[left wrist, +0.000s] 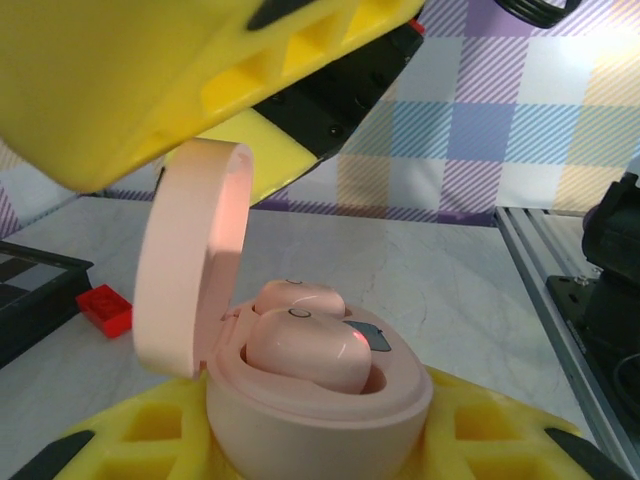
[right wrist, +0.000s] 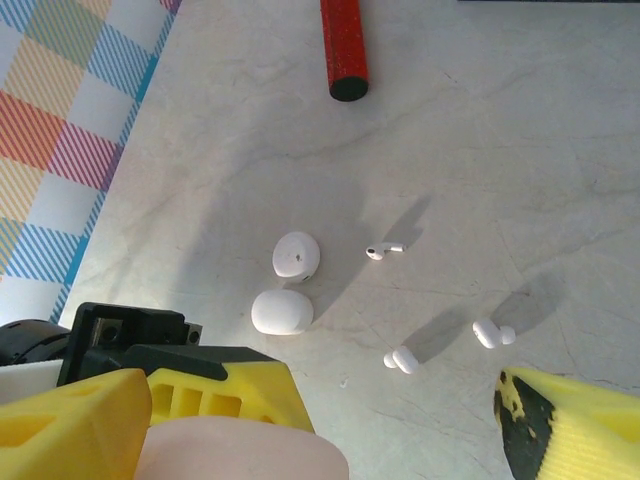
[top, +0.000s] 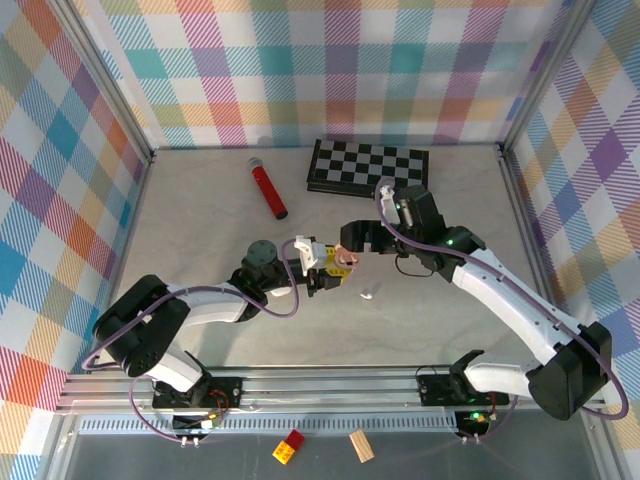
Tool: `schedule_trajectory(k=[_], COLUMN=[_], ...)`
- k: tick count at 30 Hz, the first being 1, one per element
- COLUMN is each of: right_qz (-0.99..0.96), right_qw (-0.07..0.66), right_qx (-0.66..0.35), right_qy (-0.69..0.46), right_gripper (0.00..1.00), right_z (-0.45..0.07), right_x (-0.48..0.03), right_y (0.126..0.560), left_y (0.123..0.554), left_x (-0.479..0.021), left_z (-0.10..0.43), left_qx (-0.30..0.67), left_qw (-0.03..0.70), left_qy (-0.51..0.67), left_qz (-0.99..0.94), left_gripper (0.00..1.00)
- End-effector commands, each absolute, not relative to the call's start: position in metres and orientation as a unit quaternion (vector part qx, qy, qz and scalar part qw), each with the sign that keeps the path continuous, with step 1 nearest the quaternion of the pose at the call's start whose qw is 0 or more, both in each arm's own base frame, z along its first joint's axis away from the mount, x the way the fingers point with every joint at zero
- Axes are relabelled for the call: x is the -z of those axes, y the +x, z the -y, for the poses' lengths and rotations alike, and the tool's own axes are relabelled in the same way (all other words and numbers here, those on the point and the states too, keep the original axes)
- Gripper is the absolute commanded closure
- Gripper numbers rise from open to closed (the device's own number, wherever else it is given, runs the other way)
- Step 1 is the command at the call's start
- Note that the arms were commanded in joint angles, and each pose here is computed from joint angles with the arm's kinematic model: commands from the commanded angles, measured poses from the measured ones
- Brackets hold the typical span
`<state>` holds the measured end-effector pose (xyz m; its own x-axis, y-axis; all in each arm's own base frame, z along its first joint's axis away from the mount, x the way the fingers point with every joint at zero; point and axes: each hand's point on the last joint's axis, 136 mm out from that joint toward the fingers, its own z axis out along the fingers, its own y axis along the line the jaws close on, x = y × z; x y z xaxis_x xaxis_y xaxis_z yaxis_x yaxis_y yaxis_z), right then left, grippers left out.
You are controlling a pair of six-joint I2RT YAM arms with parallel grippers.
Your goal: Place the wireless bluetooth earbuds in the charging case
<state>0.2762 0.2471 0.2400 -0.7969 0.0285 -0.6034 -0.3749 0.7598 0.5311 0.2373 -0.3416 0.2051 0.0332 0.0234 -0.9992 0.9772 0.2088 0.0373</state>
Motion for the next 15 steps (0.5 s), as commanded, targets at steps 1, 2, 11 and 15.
schedule_trajectory(k=[1, 2, 11, 15], right_qz=[-0.881, -0.878, -0.837, -0.794], right_qw=[0.309, 0.311, 0.326, 0.303], right_qx=[-0.344, -0.352, -0.429, -0.524], right_qy=[-0.095, -0.097, -0.090, -0.061], right_gripper=[0.12, 0.12, 0.12, 0.13], right_z=[-0.245, -0.245, -0.242, -0.243], right_x=[-0.243, -0.245, -0.276, -0.296], right_y=[0.272, 0.270, 0.253, 0.249], left_y=[0.241, 0.243, 0.255, 0.255], left_x=[-0.230, -0.230, -0.254, -0.269], left_z=[0.345, 0.346, 0.352, 0.354], left_qx=[0.425, 0.426, 0.447, 0.473], left_qw=[0.581, 0.581, 0.607, 0.617], left_qy=[0.449, 0.447, 0.411, 0.391], left_qz=[-0.529, -0.530, -0.513, -0.493], left_gripper=[0.67, 0.67, 0.67, 0.67])
